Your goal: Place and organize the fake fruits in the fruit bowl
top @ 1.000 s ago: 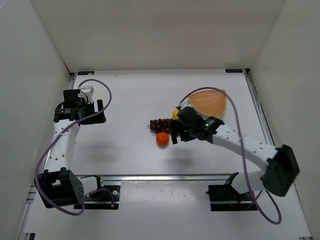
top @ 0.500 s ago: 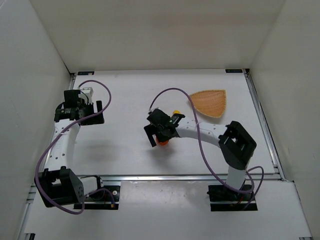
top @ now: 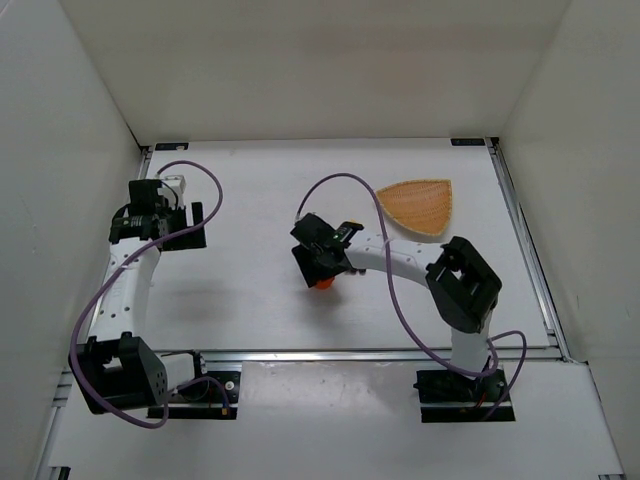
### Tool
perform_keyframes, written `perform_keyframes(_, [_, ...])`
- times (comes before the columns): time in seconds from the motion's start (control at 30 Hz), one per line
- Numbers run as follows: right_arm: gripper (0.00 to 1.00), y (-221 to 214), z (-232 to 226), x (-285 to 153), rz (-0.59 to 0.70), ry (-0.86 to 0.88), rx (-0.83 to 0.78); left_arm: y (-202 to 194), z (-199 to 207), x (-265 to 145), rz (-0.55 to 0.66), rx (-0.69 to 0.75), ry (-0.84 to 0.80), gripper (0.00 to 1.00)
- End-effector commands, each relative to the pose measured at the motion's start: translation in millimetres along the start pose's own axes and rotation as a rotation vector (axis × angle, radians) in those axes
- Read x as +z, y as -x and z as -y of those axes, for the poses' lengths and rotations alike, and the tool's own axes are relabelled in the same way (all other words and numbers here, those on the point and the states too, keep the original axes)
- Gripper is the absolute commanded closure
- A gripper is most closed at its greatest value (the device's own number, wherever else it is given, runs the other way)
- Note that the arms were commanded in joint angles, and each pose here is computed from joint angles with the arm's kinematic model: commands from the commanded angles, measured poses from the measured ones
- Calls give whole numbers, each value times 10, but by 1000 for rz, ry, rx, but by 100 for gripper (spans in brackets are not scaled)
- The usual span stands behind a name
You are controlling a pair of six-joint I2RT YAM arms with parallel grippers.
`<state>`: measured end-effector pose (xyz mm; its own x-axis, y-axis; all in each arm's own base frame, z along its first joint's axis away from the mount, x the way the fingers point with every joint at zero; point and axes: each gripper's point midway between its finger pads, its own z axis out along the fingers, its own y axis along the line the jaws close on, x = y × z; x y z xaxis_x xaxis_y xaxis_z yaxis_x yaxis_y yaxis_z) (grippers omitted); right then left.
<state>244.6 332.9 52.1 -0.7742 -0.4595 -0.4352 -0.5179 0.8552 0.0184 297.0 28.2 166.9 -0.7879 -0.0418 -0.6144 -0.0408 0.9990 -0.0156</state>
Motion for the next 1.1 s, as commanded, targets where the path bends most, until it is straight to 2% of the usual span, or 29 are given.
perform_keyframes(0.0, [75, 471, -49, -698, 181, 80, 16, 83, 74, -36, 29, 84, 4, 0])
perform_keyframes(0.03, [75, 536, 1, -807, 210, 85, 31, 49, 80, -19, 20, 106, 11, 0])
perform_keyframes(0.17, [76, 824, 733, -1068, 302, 16, 182, 15, 174, 2, 1, 155, 5, 0])
perform_keyframes(0.2, [80, 896, 1143, -1090, 306, -33, 267, -1, 202, 33, -11, 173, -2, 0])
perform_keyframes(0.23, [80, 946, 1366, -1129, 317, -61, 312, -1, 202, 33, -11, 173, -2, 0])
perform_keyframes(0.27, [80, 985, 1776, -1113, 315, -118, 392, -16, 234, 60, -21, 181, -9, 0])
perform_keyframes(0.37, [80, 1126, 2409, -1030, 277, -185, 502, -13, 345, 97, -31, 238, -34, 0])
perform_keyframes(0.4, [78, 1106, 2535, -797, 211, -197, 504, -36, 378, 91, -40, 265, -34, 0])
perform_keyframes(0.43, [77, 1255, 2642, -871, 222, -206, 520, -61, 488, 119, -51, 329, -45, 0])
perform_keyframes(0.47, [77, 1197, 2806, -637, 160, -226, 531, -41, 546, 137, -54, 365, -44, 0])
perform_keyframes(0.53, [76, 1242, 3056, -600, 148, -270, 555, -58, 730, 172, -65, 467, -38, 0])
perform_keyframes(0.6, [75, 1142, 3179, -362, 91, -283, 588, -31, 872, 201, -67, 532, -39, 0])
perform_keyframes(0.7, [57, 1009, 3360, -214, 59, -301, 634, -45, 1169, 195, -65, 643, -72, 0])
perform_keyframes(0.83, [25, 867, 3357, -111, 20, -256, 641, -114, 1631, 315, -95, 762, -137, 0])
perform_keyframes(0.93, [18, 885, 3243, -287, 72, -264, 593, -69, 1931, 375, -97, 769, -196, 0])
perform_keyframes(0.97, [13, 954, 3172, -486, 122, -307, 538, 0, 2028, 367, -85, 740, -220, 0])
perform_keyframes(1.0, [0, 863, 3135, -462, 122, -340, 522, -27, 2092, 431, -106, 742, -243, 0])
perform_keyframes(1.07, [0, 868, 3113, -656, 166, -401, 494, -41, 2303, 427, -114, 719, -322, 0])
